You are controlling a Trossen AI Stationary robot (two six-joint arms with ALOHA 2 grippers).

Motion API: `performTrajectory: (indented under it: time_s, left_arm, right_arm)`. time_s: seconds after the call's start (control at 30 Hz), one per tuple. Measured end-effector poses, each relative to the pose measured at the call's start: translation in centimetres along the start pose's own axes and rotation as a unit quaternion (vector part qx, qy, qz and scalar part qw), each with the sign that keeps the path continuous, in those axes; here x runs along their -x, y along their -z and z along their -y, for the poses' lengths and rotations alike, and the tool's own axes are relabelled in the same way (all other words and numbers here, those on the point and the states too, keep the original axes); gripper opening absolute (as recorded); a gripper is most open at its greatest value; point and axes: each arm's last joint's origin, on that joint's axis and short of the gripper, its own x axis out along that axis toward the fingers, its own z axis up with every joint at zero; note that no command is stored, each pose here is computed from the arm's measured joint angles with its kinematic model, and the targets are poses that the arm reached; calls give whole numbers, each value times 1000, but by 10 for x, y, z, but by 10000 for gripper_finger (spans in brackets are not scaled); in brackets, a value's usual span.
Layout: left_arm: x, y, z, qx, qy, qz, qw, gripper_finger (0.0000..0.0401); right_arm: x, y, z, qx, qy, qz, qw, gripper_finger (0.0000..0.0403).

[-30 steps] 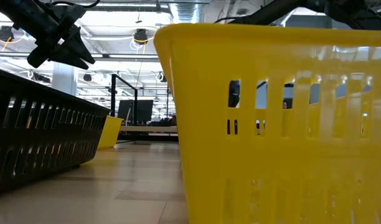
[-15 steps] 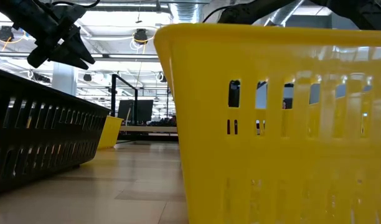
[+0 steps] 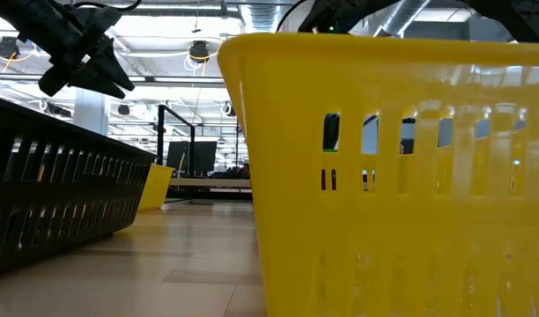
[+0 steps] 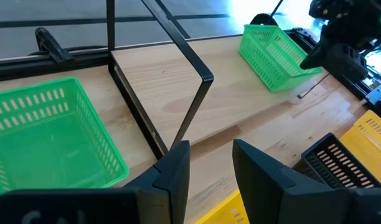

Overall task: Stack baskets on shelf by color
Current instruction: Put the top right green bin on the shelf, then put the top right yellow bin on the shelf

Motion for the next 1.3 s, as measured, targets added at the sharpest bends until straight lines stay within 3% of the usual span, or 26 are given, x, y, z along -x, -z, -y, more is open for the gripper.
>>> performTrajectory:
  time_s: [0.4,1.07,1.3]
  left_arm:
    - [0,0,0,-1,-1,-1,1000,110]
    - [0,1,-1,-3,-3,-2,1000,110]
    - [0,1,-1,-3,-6,-4,1000,110]
  right_arm:
    - [13,-1,17,11,19,8,1000,0]
    - [-10,12,15,56,42,-31,997,0]
    - [-9,6,14,56,36,-6,998,0]
